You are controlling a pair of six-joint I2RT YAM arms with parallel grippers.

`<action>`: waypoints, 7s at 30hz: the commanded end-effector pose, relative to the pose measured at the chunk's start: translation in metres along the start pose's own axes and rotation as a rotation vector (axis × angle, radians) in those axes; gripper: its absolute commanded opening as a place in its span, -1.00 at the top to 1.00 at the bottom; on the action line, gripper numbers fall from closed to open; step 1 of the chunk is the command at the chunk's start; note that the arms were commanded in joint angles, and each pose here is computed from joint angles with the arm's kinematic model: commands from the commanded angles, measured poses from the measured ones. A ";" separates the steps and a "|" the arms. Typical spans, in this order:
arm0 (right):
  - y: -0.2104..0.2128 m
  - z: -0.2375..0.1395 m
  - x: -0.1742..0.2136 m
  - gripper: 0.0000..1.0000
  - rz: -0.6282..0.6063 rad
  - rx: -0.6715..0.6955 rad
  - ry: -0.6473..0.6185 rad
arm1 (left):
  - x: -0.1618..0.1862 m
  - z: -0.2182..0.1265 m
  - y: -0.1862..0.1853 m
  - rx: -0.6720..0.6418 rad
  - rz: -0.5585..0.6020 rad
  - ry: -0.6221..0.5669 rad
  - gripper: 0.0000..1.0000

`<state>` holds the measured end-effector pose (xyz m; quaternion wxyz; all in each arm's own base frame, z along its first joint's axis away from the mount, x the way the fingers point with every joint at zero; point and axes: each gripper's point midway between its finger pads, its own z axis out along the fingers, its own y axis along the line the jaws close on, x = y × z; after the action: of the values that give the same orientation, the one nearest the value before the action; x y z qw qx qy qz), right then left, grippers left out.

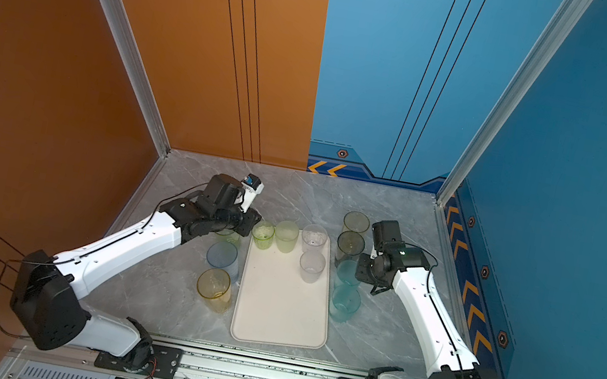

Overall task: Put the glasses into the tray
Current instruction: 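Move the right gripper over the teal textured cup beyond the tray, then lower the right gripper into the teal cup rim and close, then lift the teal cup with the right gripper and carry it over the tray, then lower the teal cup onto the tray beside the frosted cup, then open the right gripper and move it to the second teal cup nearer the robot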

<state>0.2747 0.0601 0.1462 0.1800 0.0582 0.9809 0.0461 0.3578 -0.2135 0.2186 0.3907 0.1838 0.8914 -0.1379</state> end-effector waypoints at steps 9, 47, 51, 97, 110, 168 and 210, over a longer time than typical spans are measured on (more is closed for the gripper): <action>0.001 0.016 0.001 0.66 0.009 -0.006 0.035 | -0.003 -0.002 0.003 0.010 -0.002 -0.012 0.39; -0.001 0.041 0.005 0.83 -0.009 0.018 0.098 | 0.000 -0.001 0.010 0.001 -0.016 -0.004 0.39; -0.003 0.040 0.004 0.88 -0.012 0.031 0.093 | 0.000 -0.002 0.011 -0.001 -0.014 -0.002 0.39; 0.127 -0.136 -0.060 0.92 -0.448 -0.109 -0.344 | -0.003 -0.015 0.013 -0.021 -0.022 -0.028 0.39; 0.223 -0.055 -0.033 0.92 -0.686 -0.162 -0.157 | -0.003 -0.028 0.019 -0.043 -0.019 -0.033 0.39; 0.202 0.062 -0.010 0.81 -0.692 -0.062 0.099 | 0.001 -0.014 0.025 -0.050 -0.028 0.010 0.39; 0.175 -0.019 -0.029 0.47 -0.548 -0.167 -0.085 | 0.005 -0.015 0.017 -0.061 0.014 0.024 0.39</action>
<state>0.3150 0.2490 0.1780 0.2139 -0.2615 0.9390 0.0637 0.3548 -0.1940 0.2202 0.3885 0.1722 0.8968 -0.1233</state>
